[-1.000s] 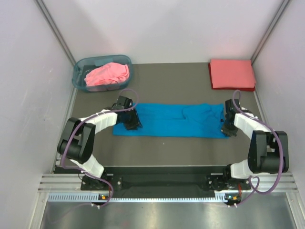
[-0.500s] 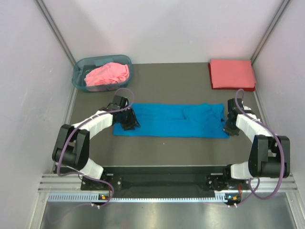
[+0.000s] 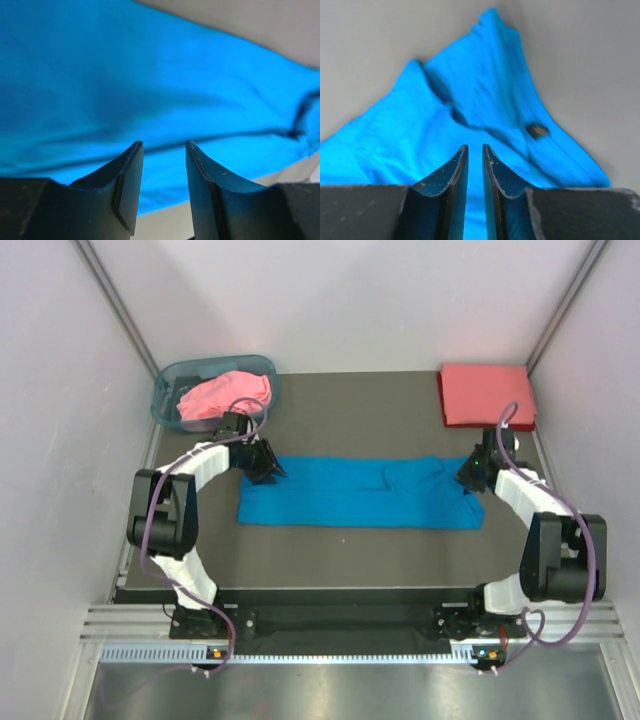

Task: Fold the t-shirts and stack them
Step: Fold the tshirt

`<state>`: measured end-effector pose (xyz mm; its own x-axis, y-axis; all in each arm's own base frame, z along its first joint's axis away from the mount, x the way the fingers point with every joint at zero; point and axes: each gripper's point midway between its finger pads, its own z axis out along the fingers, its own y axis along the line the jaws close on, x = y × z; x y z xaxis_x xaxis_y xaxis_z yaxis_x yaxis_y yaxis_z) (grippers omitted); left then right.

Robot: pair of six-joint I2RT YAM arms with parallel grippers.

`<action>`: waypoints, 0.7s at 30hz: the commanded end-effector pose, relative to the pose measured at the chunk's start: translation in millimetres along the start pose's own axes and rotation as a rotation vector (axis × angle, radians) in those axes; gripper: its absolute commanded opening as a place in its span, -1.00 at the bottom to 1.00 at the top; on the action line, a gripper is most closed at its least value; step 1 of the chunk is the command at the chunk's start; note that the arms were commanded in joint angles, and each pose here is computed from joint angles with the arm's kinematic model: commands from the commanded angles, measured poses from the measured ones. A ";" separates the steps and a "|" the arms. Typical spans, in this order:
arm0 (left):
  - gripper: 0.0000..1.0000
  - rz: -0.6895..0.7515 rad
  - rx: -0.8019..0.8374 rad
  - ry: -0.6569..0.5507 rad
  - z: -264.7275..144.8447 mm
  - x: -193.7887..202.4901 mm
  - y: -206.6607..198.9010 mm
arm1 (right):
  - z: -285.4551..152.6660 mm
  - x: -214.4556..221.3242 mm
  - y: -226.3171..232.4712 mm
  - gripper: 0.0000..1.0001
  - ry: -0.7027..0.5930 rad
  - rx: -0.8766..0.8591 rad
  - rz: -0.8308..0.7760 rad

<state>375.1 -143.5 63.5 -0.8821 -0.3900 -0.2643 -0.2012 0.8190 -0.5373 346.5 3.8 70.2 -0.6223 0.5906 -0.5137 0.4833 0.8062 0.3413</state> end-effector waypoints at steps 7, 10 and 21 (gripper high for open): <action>-0.12 -0.045 -0.161 -0.057 8.2 -34.7 40.7 | 50.2 -47.0 10.9 -0.63 -0.080 -0.055 -0.026; -0.12 -0.085 -0.250 -0.085 7.4 -33.8 64.5 | 62.7 -45.3 2.5 -0.63 -0.064 -0.057 -0.055; -0.14 -0.149 -0.395 -0.118 -2.7 -21.2 105.3 | 57.0 -34.3 54.4 -0.43 -0.042 -0.316 -0.153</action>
<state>390.4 -77.3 28.6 -0.7969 -0.5228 -0.3026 -0.4146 0.8377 -0.3554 410.7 7.1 34.2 -0.6694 0.5163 -0.5341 0.3120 0.8479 0.4287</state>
